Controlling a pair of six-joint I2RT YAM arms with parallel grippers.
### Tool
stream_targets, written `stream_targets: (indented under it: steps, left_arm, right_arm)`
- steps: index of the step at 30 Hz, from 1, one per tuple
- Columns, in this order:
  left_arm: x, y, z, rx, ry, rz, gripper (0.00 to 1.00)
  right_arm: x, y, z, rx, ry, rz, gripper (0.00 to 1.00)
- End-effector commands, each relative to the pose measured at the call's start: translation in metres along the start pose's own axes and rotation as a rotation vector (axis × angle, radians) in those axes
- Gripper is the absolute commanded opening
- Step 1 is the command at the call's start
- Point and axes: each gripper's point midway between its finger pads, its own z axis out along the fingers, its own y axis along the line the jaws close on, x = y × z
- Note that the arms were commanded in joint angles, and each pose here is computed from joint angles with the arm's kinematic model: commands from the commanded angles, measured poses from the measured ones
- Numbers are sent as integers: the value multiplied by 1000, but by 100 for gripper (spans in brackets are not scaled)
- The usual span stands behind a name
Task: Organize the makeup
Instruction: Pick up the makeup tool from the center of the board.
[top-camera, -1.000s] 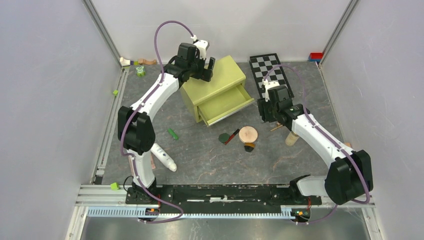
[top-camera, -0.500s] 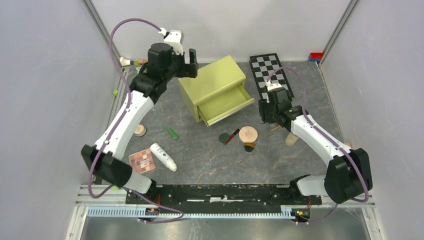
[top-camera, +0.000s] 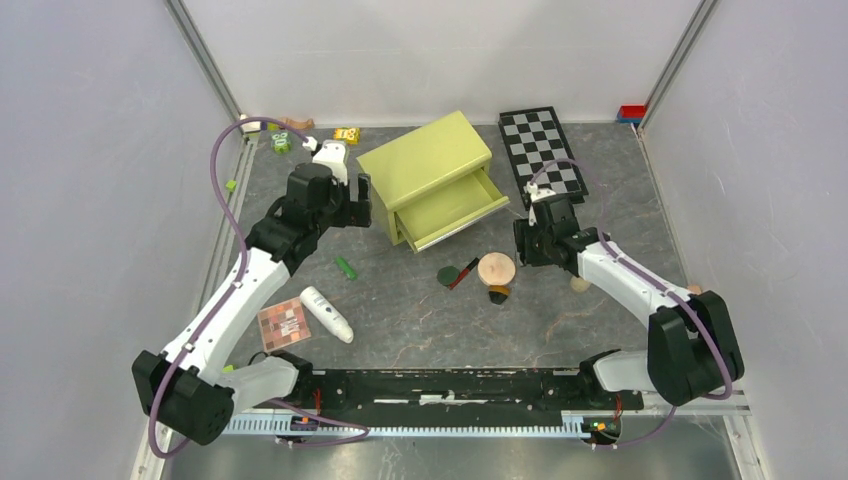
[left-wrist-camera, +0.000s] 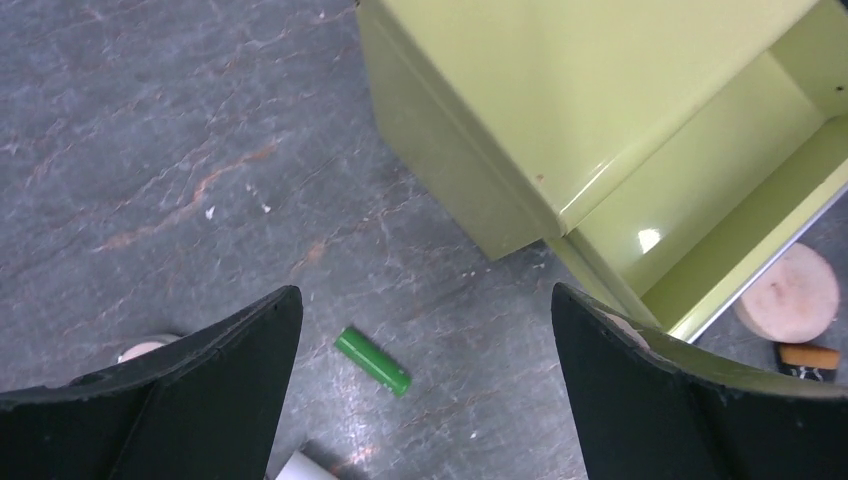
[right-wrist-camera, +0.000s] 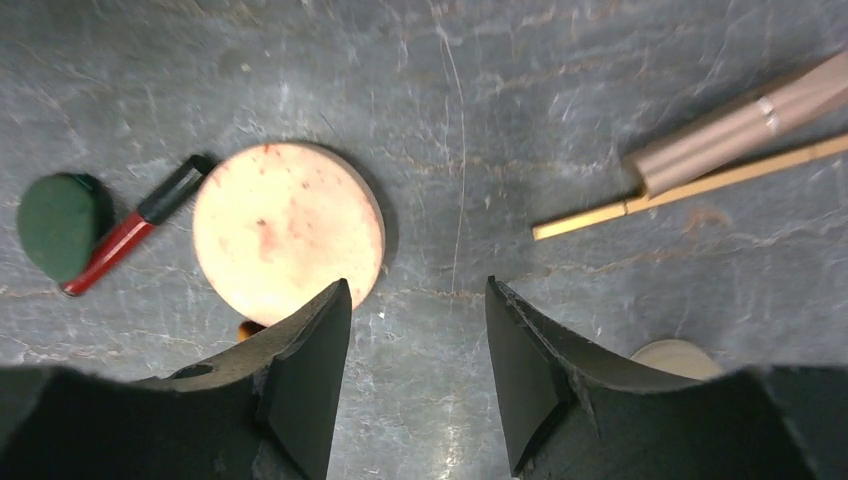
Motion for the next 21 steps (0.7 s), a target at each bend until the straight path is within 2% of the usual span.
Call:
stream_targets:
  steps: [1, 9, 21]
  left_arm:
    - [-15, 13, -11, -60, -88, 24, 100]
    - [-11, 21, -10, -97, -89, 46, 100]
    - [-9, 19, -8, -86, -79, 57, 100]
  right_arm:
    - [2, 5, 5, -29, -48, 53, 58]
    - [9, 11, 21, -60, -89, 144, 57]
    - [24, 27, 33, -152, -39, 163, 51]
